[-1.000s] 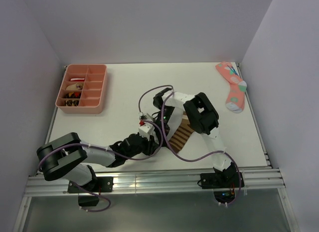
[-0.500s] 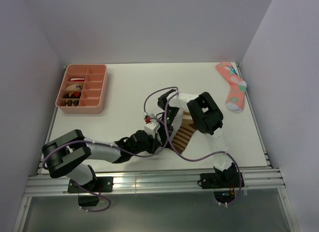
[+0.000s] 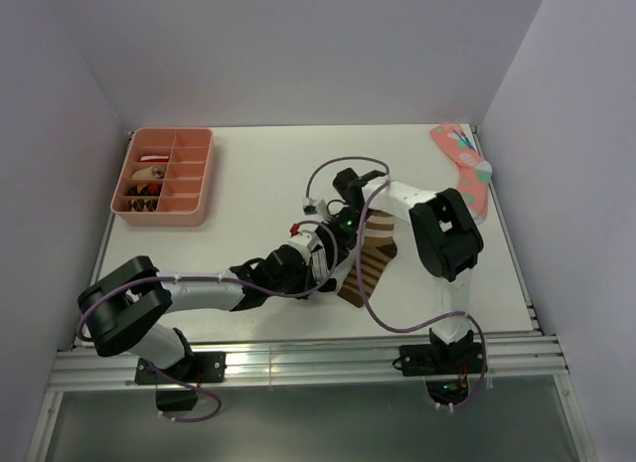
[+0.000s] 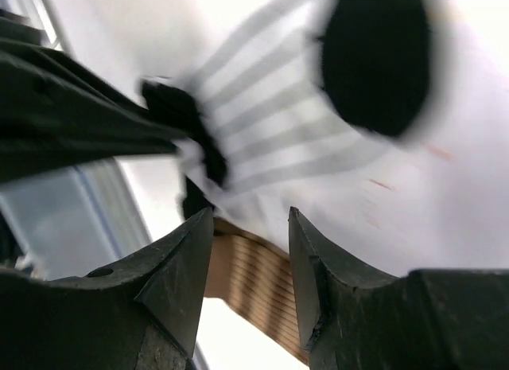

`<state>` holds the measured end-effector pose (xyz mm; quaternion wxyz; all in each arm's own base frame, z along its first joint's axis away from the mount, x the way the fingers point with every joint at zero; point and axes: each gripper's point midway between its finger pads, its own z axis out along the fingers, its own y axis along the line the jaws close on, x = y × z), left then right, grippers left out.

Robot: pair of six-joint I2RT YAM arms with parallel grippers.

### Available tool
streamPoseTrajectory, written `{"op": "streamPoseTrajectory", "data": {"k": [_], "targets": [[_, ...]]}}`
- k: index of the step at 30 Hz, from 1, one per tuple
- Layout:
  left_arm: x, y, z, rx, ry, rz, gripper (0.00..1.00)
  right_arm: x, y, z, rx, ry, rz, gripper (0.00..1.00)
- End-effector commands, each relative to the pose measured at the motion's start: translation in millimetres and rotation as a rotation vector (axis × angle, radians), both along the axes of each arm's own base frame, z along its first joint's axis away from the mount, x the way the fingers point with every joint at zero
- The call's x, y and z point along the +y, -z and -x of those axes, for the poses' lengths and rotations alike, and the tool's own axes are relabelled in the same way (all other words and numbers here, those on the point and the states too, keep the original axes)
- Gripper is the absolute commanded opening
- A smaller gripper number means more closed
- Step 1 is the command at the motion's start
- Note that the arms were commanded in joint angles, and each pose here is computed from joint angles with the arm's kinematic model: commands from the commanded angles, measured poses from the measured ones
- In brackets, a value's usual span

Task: Roll the socks
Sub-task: Roll the sock at the center of the board.

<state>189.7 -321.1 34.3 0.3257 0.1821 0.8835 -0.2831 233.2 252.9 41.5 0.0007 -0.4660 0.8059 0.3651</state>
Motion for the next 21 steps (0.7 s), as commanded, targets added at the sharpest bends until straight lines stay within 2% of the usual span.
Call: {"op": "streamPoseTrajectory", "data": {"k": [1, 10, 17, 21], "targets": [[15.3, -6.0, -0.7, 0.092, -0.056, -0.016, 0.00, -6.6, -5.2, -28.5, -0.106, 0.080, -0.001, 0.50], [24.6, -2.4, -5.6, 0.240, -0.086, -0.014, 0.00, -49.1, 17.6, -36.4, -0.116, 0.177, 0.128, 0.50], [33.4, 6.8, -11.5, 0.404, -0.094, 0.062, 0.00, -92.6, 28.6, -33.4, -0.147, 0.190, 0.213, 0.49], [26.8, 12.5, -7.3, 0.498, -0.057, 0.117, 0.00, -110.6, 25.2, -42.1, -0.264, 0.200, 0.229, 0.49]]}}
